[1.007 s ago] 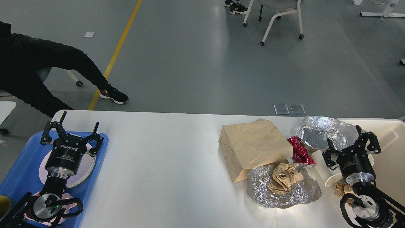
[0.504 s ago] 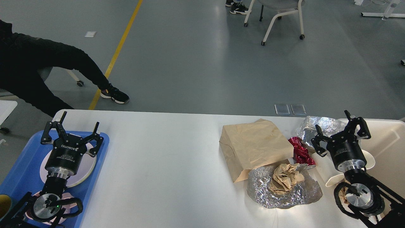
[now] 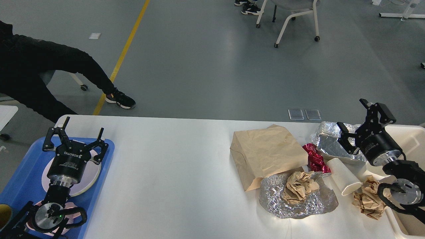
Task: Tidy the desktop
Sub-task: 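Raise the right gripper and move it above the brown paper bag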
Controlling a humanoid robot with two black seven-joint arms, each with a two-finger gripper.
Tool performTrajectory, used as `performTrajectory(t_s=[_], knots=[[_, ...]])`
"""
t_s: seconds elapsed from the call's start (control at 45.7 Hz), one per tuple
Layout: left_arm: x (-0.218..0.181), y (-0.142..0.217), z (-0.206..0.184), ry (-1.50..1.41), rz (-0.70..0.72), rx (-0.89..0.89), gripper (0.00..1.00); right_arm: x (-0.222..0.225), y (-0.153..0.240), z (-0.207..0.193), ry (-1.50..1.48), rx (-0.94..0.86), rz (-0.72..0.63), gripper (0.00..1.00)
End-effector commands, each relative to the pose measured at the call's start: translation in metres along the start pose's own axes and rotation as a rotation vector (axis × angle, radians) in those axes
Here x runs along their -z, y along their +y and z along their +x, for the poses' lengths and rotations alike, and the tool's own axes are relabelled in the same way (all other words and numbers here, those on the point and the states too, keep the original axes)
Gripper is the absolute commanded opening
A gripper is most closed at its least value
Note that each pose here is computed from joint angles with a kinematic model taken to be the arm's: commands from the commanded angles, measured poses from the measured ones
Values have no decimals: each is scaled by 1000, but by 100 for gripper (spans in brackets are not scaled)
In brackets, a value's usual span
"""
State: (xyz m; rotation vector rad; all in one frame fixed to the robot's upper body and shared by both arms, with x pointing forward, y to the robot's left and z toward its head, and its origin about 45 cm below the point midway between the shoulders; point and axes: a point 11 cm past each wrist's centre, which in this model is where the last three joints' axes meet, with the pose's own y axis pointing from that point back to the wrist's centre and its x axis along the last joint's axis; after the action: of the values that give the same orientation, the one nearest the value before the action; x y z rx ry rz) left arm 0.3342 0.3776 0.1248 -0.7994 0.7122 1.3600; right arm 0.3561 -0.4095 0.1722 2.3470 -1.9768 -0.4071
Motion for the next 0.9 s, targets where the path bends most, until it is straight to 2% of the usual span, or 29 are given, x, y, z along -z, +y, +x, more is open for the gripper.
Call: performTrajectory(t_s=[0.0, 0.285, 0.416, 0.591, 0.701, 0.876], knots=[[0, 0, 0, 0, 2, 1, 96, 27, -13, -6, 238, 117, -106, 100], [0, 0, 0, 0, 1, -1, 96, 51, -21, -14, 555, 278, -303, 100], [0, 0, 0, 0, 1, 1, 96, 68, -24, -29, 593, 402, -375, 100], [0, 0, 0, 0, 1, 1, 96, 83, -28, -52, 752, 570, -598, 100], [0, 0, 0, 0, 2, -1, 96, 91, -37, -82, 855, 663, -705, 100], [0, 0, 0, 0, 2, -1, 96, 116, -37, -130, 1029, 755, -1003, 100]])
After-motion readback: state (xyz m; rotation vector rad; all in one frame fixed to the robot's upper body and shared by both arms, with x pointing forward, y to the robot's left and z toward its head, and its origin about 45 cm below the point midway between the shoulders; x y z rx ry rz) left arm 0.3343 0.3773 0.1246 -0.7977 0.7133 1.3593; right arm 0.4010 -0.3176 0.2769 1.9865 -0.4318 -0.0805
